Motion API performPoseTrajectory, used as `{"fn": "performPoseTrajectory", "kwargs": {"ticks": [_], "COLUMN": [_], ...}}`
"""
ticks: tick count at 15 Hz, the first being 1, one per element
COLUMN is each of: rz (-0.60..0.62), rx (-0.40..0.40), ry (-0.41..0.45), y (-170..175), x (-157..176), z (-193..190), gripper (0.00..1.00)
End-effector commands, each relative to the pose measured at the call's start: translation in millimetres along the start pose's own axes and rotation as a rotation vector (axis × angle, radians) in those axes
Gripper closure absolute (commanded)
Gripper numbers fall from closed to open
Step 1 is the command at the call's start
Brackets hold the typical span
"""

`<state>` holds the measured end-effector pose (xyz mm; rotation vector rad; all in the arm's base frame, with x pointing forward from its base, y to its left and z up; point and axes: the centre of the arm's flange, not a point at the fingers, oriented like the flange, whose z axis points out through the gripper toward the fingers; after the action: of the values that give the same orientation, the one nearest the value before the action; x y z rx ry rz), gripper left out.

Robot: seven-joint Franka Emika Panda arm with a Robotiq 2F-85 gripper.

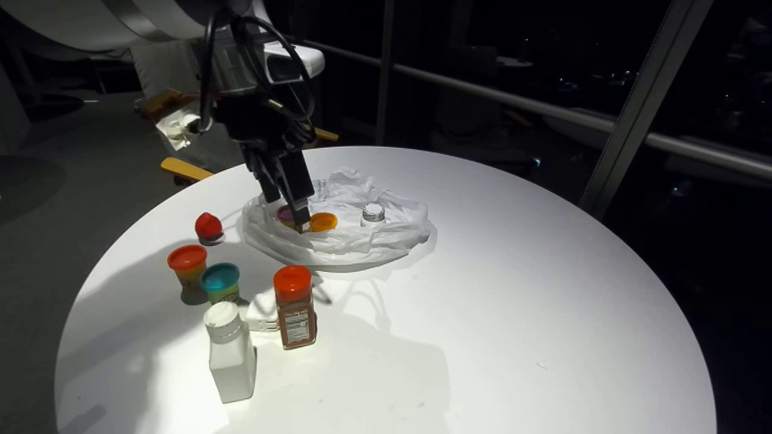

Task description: Pick up the bottles and small containers from the table and put them in the plastic bag.

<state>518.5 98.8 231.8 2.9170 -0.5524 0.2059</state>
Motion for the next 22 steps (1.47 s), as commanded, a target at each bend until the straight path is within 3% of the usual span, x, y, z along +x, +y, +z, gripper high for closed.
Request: {"fn": "performPoseTrajectory", "kwargs": {"ticks": [1, 4, 9, 13, 22], "rz": [0.054, 0.114, 0.266, 0.351, 0.394], "rx": [-0.048, -0.048, 0.053, 0.071, 0.06], "ry": [-0.018, -0.075, -0.136, -0.189, -0.248], "y": [36, 60, 88, 99, 106], "x": [-11, -6, 9, 12, -11], "z": [-21, -17, 6, 22, 47], "gripper": [0.0, 0.0, 0.0, 0.0, 0.0]}}
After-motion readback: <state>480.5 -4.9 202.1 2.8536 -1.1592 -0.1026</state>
